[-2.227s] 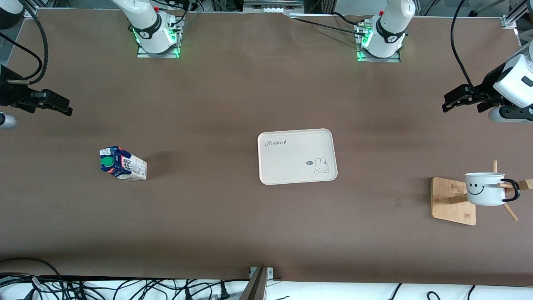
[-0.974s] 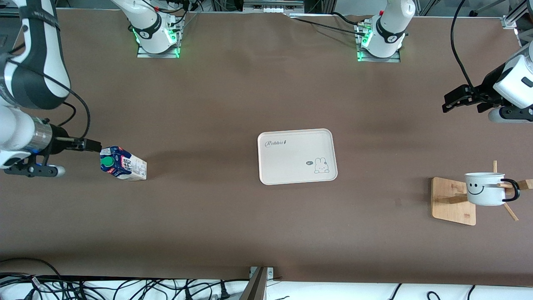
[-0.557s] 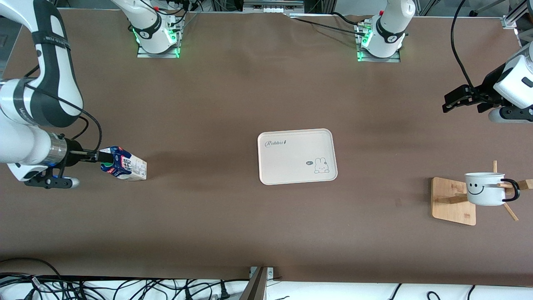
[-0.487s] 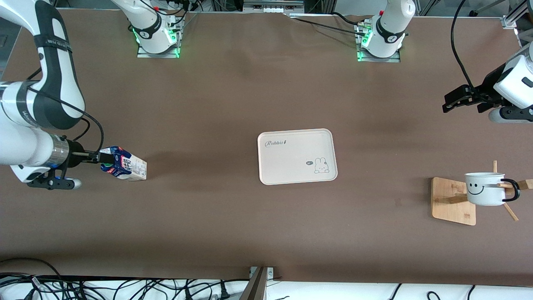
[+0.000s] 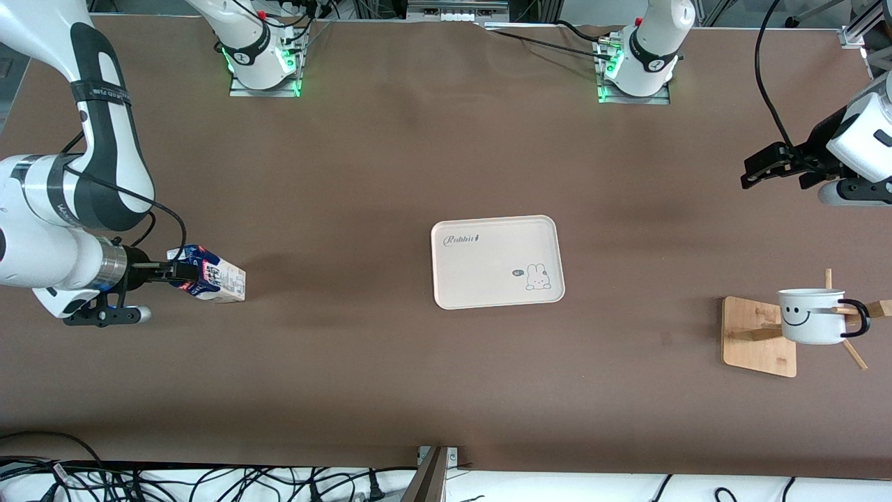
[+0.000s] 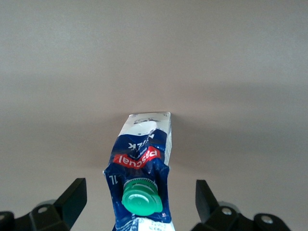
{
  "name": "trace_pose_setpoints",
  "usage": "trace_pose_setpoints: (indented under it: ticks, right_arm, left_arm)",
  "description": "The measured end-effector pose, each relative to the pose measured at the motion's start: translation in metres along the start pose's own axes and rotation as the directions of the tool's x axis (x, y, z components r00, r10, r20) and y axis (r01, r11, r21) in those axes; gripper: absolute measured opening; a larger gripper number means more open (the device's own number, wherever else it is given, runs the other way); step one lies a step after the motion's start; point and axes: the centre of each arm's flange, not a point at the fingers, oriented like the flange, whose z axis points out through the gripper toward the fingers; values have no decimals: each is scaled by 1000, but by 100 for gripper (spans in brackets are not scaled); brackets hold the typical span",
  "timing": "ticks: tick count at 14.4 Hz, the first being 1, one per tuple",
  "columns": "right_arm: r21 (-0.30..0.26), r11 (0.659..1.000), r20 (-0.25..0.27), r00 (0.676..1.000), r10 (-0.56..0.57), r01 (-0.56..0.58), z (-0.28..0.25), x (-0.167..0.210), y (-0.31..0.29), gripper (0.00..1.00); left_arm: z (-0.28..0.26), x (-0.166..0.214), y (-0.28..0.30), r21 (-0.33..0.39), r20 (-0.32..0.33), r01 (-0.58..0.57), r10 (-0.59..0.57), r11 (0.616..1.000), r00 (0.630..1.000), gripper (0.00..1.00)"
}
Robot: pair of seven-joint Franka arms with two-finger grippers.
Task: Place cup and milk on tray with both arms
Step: 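Reach the right gripper down to the blue milk carton, then close the right gripper on the milk carton and lift it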
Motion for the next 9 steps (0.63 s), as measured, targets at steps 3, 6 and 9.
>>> trace_pose_setpoints:
  ticks: [3, 6, 9]
  right_arm:
    - [1, 1000, 10, 1000, -13, 13, 5, 1, 0, 100]
    - [2, 999, 23, 999, -40, 40, 13, 0, 9, 100]
    - [5, 999, 24, 998, -52, 52, 13, -1, 23, 100]
  left_arm:
    - [0, 0, 0, 0, -1, 0, 0, 1000, 1000, 100]
    - [-2, 0, 1, 0, -3, -1, 1, 1000, 1000, 100]
    - [-2, 0, 1, 0, -3, -1, 1, 1000, 1000, 100]
